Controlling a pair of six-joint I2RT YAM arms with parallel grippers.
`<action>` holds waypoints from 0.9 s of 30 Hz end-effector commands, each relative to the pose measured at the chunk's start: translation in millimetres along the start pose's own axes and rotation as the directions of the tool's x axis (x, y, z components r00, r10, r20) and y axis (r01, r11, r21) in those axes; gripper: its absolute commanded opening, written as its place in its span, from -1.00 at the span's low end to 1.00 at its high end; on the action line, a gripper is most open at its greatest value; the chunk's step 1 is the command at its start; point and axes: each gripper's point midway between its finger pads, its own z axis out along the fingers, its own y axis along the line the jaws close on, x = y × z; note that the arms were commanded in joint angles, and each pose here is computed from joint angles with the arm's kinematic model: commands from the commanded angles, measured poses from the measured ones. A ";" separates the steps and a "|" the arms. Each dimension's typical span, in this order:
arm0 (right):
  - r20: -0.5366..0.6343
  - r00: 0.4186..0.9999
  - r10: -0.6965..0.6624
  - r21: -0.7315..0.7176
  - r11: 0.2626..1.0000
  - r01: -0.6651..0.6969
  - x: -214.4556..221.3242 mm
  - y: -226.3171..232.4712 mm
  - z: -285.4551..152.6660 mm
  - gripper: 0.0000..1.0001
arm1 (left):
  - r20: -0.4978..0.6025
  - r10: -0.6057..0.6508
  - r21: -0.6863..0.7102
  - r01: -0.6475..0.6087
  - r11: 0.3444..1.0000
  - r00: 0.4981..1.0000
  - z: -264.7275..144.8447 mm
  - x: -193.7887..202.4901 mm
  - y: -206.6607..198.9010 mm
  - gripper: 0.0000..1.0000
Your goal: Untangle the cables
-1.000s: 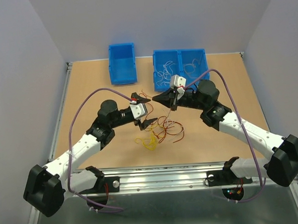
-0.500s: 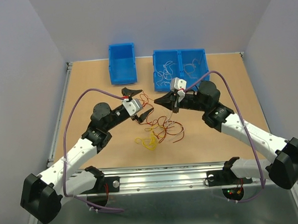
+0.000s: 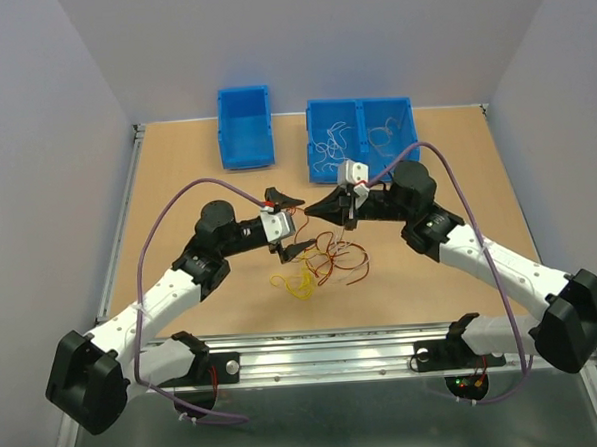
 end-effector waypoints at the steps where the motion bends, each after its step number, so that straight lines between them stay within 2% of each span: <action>1: 0.051 0.998 -0.029 -0.034 0.999 0.031 -16.0 -4.9 10.9 -0.99 | 0.038 0.029 0.098 -0.033 0.995 0.999 6.7 -11.9 -13.3 0.94; 10: 0.083 0.994 -0.068 -0.002 0.998 0.068 -17.4 -21.3 22.3 -0.99 | -0.009 -0.012 0.160 0.013 0.987 1.000 18.3 3.2 -19.9 0.93; 17: 0.120 0.991 -0.052 0.162 0.986 0.032 -23.5 -48.3 20.0 -0.99 | -0.033 -0.049 0.142 0.053 0.988 0.998 25.6 11.8 -14.5 0.87; 27: 0.087 0.986 -0.141 0.125 0.984 0.130 -7.2 -41.4 19.9 -0.99 | -0.013 -0.031 0.175 0.033 0.984 0.999 18.5 0.7 -21.7 0.87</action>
